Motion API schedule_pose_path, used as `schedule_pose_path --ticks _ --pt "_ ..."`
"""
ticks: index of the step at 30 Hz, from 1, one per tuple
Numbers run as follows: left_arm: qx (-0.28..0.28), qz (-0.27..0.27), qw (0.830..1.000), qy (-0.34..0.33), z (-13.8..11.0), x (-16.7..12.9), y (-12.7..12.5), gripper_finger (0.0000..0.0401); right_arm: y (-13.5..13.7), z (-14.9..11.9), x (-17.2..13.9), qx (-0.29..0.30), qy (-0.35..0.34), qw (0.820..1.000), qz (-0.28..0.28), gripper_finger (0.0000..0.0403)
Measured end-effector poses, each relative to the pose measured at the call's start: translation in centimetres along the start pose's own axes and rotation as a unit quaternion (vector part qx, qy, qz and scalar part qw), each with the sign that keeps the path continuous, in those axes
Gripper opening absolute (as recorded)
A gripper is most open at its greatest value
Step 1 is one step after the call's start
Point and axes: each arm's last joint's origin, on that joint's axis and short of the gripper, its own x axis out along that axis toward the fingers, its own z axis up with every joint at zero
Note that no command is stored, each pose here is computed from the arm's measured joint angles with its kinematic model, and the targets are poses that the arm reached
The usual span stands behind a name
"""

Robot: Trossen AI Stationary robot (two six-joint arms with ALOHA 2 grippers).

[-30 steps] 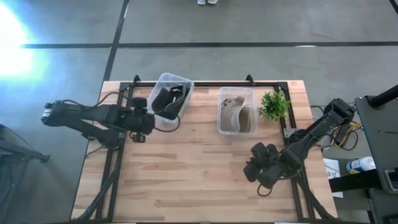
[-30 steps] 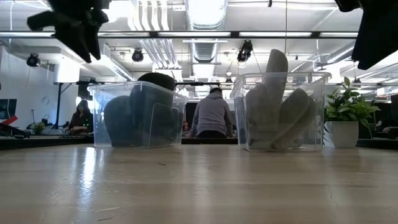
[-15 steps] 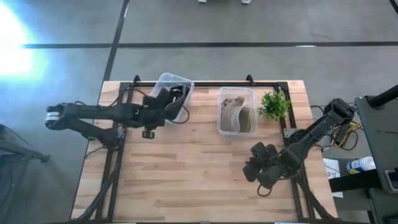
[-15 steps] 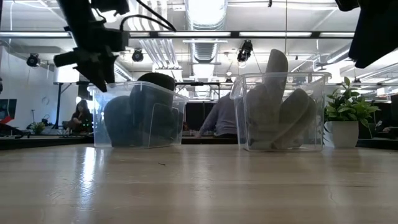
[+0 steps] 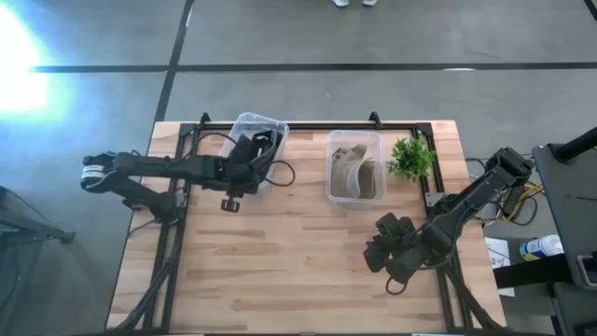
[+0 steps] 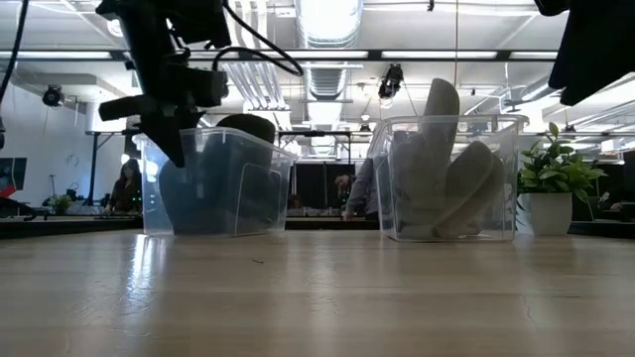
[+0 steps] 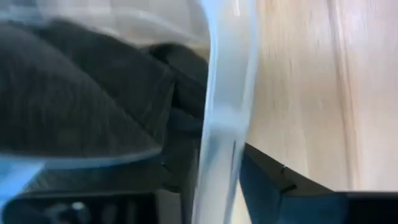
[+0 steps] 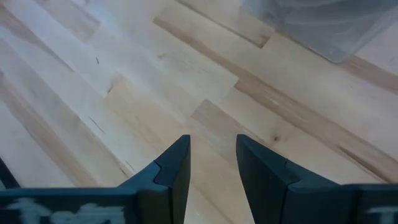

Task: Pick & Place hat
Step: Adjust the transparent bins

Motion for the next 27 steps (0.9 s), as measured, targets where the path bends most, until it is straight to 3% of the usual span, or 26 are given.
schedule_pose_path --ticks 9,15,22,27 --pt "0.017 0.013 0.999 -0.047 2.1 1.1 0.5 0.0012 -0.9 0.2 -0.1 0.02 -0.028 0.999 -0.039 0.0119" --pt "0.004 -0.002 0.997 -0.08 4.2 1.1 1.1 0.0021 -1.6 0.8 -0.8 0.022 -0.034 0.998 -0.049 0.0105" --pt "-0.101 -0.065 0.988 -0.098 7.5 0.8 2.2 0.0015 -2.5 1.6 -2.0 0.039 -0.035 0.998 -0.039 0.0093" --pt "-0.119 -0.067 0.983 -0.118 10.6 0.4 3.2 0.0019 -3.1 2.0 -2.3 0.025 -0.038 0.997 -0.058 0.0095"
